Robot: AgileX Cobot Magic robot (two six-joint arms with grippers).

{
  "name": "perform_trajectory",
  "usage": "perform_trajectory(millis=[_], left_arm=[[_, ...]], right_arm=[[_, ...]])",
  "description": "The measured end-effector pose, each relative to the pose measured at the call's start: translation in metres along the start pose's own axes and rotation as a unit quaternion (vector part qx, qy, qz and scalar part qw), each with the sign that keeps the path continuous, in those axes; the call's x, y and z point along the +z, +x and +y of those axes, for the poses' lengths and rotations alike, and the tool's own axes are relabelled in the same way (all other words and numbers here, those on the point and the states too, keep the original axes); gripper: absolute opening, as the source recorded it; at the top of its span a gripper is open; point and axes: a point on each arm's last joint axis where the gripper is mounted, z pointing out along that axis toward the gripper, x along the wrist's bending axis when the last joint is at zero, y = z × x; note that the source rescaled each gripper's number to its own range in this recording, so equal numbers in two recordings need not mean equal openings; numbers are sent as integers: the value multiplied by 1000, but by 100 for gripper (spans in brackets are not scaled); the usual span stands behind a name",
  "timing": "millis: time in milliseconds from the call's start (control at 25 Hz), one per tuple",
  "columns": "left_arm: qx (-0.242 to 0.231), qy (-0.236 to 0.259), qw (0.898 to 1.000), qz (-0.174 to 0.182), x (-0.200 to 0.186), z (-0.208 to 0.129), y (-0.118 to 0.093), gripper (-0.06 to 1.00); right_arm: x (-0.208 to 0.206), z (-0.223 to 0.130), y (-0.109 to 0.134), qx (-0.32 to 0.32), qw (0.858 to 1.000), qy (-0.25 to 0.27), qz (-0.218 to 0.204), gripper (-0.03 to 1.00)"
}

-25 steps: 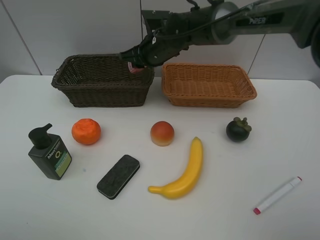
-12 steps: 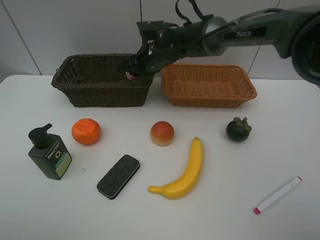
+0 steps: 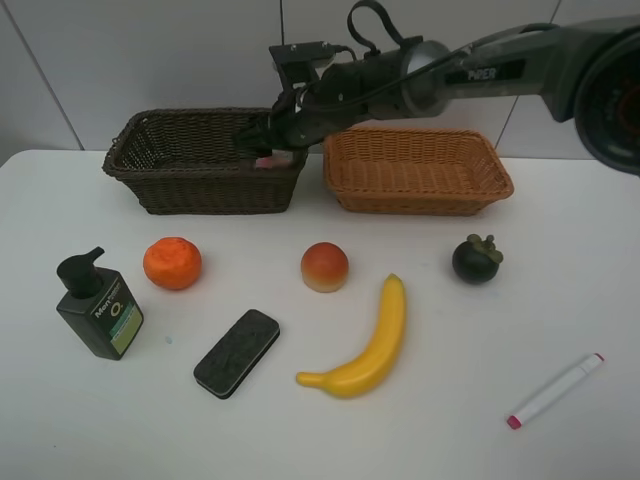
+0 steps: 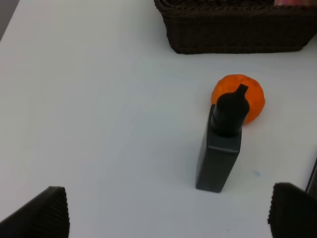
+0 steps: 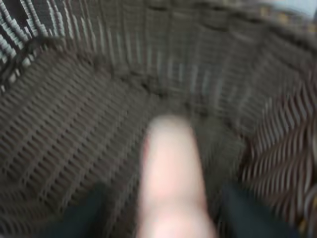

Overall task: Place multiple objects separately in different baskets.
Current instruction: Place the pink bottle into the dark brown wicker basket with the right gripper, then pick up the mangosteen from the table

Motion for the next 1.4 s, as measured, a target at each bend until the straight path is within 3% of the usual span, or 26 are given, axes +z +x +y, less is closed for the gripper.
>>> perform_trajectory(millis=[80, 200, 720, 920, 1200, 1400], left_arm=[[0, 0, 1000, 0, 0, 0, 0, 99], [0, 0, 1000, 0, 0, 0, 0, 99], [0, 0, 1000, 0, 0, 0, 0, 99], [0, 0, 1000, 0, 0, 0, 0, 99], [0, 0, 1000, 0, 0, 0, 0, 99], [0, 0, 1000, 0, 0, 0, 0, 99]], right_arm=[[0, 2, 0, -18, 1000, -10, 0, 94], [0, 2, 0, -20, 1000, -13, 0, 98], [-5, 5, 0, -17, 1000, -4, 1, 98], [-48, 35, -3, -45, 999, 12, -11, 98], [-136, 62, -17, -56, 990, 120, -45, 98], [-177, 51, -41, -66, 959, 257, -103, 98]])
